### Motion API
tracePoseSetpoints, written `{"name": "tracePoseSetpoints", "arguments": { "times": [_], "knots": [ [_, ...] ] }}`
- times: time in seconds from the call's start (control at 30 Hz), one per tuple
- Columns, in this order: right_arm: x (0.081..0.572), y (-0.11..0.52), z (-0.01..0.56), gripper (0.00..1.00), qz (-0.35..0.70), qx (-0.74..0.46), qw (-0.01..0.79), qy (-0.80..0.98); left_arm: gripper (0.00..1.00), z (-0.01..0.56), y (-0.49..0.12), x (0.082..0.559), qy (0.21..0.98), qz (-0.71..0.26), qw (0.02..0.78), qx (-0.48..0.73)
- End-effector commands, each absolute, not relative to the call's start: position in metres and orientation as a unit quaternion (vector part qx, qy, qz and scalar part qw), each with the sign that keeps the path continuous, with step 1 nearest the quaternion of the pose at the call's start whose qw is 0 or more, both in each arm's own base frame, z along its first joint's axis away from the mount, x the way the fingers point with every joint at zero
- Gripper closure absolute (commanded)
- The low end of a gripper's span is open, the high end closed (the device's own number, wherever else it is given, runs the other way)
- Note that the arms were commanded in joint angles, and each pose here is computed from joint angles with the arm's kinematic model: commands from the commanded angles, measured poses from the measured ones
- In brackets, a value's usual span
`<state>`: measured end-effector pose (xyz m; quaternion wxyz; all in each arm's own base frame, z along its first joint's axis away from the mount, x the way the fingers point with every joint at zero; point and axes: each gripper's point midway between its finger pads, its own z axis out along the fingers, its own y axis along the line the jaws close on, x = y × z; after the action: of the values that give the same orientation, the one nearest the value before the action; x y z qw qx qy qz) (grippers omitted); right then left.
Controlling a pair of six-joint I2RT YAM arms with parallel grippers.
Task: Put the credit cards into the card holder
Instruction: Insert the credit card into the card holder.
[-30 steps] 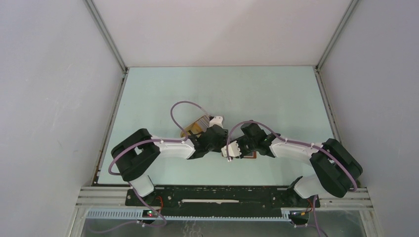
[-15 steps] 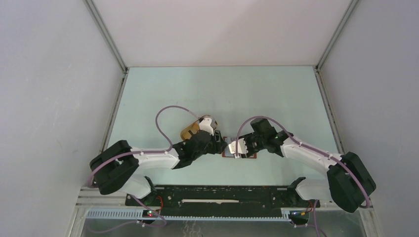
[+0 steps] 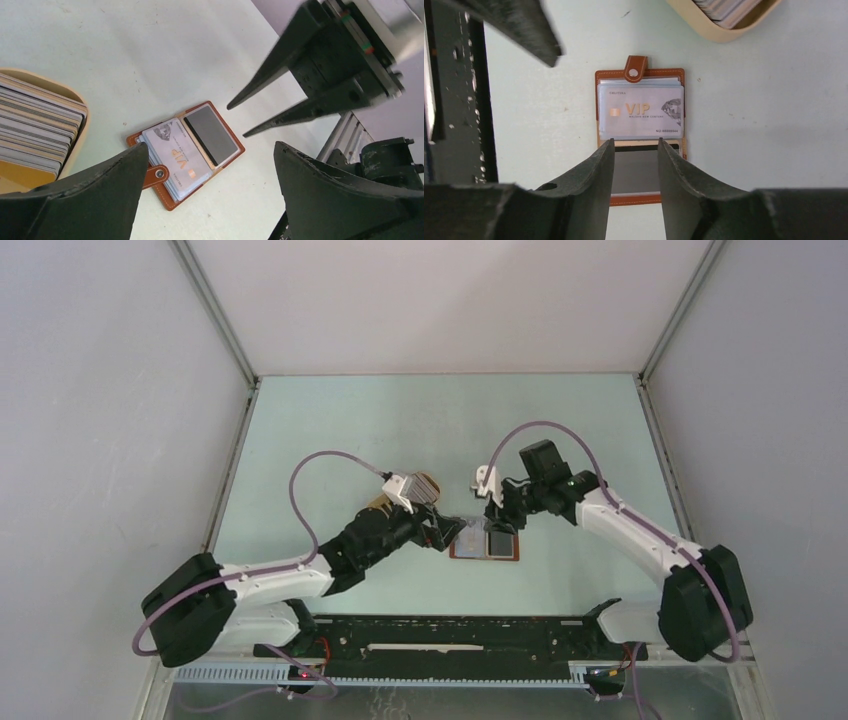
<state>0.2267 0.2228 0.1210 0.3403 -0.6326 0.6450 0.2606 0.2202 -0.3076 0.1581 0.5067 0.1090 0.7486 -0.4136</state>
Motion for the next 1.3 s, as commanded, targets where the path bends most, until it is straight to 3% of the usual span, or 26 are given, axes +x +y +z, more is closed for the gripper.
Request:
{"name": "tracePoseSetpoints", "arguments": {
  "times": [0.0,0.1,0.33,0.5,0.77,1.27],
  "knots": [
    [0.234,0.227,0.121,0.56,0.306,-0.550,0.284,0.723,0.00,0.161,-0.315,0.216,0.727,-0.463,0.488,0.138],
    [0.242,0.226,0.107,0.58,0.312,-0.504,0.242,0.768,0.01,0.156,-0.322,0.210,0.718,-0.488,0.474,0.146],
    [0.246,0.227,0.074,0.78,0.341,-0.424,0.129,0.829,0.20,0.124,-0.341,0.206,0.737,-0.520,0.413,0.126],
    [0.247,0.223,0.057,0.80,0.340,-0.405,0.095,0.844,0.28,0.104,-0.348,0.216,0.765,-0.503,0.389,0.102],
    [0.249,0.220,0.047,0.80,0.340,-0.387,0.072,0.854,0.26,0.084,-0.351,0.222,0.810,-0.427,0.387,0.103],
    [0.252,0.213,0.024,0.80,0.324,-0.361,0.035,0.874,0.27,0.072,-0.365,0.228,0.831,-0.392,0.374,0.125]
  ]
}}
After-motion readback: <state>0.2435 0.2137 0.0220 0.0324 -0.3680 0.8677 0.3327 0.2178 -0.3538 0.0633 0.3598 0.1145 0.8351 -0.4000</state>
